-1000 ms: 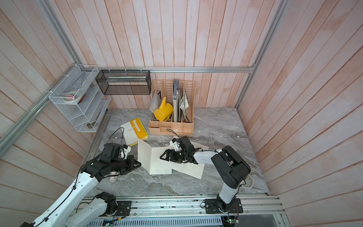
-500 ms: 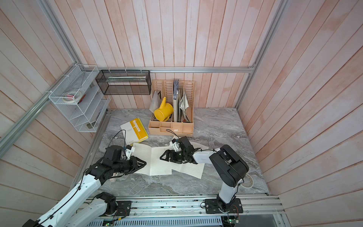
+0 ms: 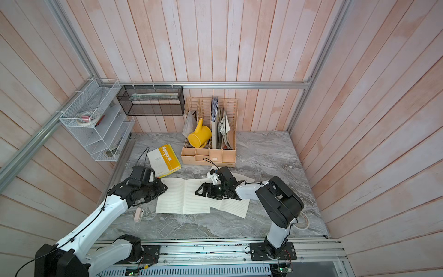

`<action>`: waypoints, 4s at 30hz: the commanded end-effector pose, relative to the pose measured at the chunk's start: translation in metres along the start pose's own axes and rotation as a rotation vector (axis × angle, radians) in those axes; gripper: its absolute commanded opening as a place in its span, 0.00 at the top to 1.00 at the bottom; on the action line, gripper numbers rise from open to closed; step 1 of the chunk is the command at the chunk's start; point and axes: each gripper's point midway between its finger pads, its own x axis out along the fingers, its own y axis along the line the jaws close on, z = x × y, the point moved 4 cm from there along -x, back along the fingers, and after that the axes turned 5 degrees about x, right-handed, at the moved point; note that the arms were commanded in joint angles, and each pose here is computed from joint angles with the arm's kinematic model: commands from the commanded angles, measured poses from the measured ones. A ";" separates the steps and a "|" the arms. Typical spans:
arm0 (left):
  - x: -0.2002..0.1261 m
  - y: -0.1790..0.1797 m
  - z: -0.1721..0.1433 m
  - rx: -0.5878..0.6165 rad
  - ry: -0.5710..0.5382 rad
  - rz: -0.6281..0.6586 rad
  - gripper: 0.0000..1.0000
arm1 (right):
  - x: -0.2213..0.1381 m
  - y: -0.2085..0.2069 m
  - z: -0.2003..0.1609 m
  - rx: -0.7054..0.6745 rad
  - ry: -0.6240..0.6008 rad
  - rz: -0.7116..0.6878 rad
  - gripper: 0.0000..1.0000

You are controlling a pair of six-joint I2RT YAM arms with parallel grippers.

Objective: Close the notebook
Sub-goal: Close the notebook at the center of the board.

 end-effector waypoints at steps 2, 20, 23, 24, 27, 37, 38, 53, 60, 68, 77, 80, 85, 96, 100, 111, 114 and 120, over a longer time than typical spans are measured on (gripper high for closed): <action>0.013 0.033 0.019 -0.058 -0.039 0.132 0.64 | -0.002 0.001 -0.003 -0.011 0.002 -0.007 0.02; 0.042 0.052 0.013 -0.095 -0.129 -0.309 0.50 | -0.002 0.002 -0.004 -0.019 0.010 0.001 0.02; 0.045 0.051 0.009 -0.093 -0.124 -0.383 0.50 | -0.001 0.000 -0.005 -0.017 0.013 0.000 0.02; 0.047 0.051 0.007 -0.097 -0.113 -0.404 0.50 | -0.001 0.000 -0.006 -0.017 0.016 0.001 0.02; 0.050 0.049 0.001 -0.097 -0.095 -0.462 0.50 | -0.001 0.000 -0.006 -0.017 0.016 0.001 0.02; 0.038 0.032 -0.005 -0.089 -0.066 -0.623 0.50 | -0.001 0.000 -0.005 -0.016 0.014 0.005 0.02; 0.035 0.030 -0.005 -0.089 -0.068 -0.636 0.50 | 0.000 0.000 -0.005 -0.015 0.015 0.004 0.02; 0.011 -0.011 -0.021 -0.120 0.016 -0.855 0.49 | 0.003 0.003 -0.003 -0.019 0.020 0.012 0.02; 0.012 -0.035 -0.021 -0.099 0.047 -0.914 0.49 | 0.000 0.005 -0.003 -0.023 0.014 0.009 0.02; 0.024 -0.065 -0.024 -0.072 0.098 -0.961 0.49 | -0.002 0.008 -0.001 -0.027 0.005 0.010 0.02; 0.031 -0.100 -0.030 -0.023 0.147 -0.993 0.49 | -0.004 0.011 0.000 -0.035 0.001 0.007 0.02; 0.035 -0.108 -0.032 -0.009 0.159 -0.992 0.48 | -0.005 0.013 0.000 -0.040 -0.002 0.009 0.02; 0.045 -0.109 -0.036 -0.011 0.175 -0.989 0.48 | -0.011 0.018 0.002 -0.053 -0.016 0.001 0.02; 0.080 -0.093 -0.054 -0.059 0.223 -0.978 0.49 | -0.055 0.045 0.010 -0.123 -0.128 -0.064 0.02; 0.089 -0.090 -0.059 -0.085 0.241 -0.995 0.48 | -0.060 0.054 0.013 -0.137 -0.144 -0.042 0.02; 0.103 -0.081 -0.069 -0.063 0.265 -0.898 0.48 | -0.030 0.046 0.011 -0.091 -0.093 0.102 0.02; 0.110 -0.077 -0.070 -0.049 0.269 -0.842 0.48 | -0.020 0.043 0.010 -0.076 -0.074 0.130 0.02; 0.116 -0.073 -0.070 -0.023 0.270 -0.783 0.48 | -0.012 0.033 0.009 -0.060 -0.064 0.114 0.02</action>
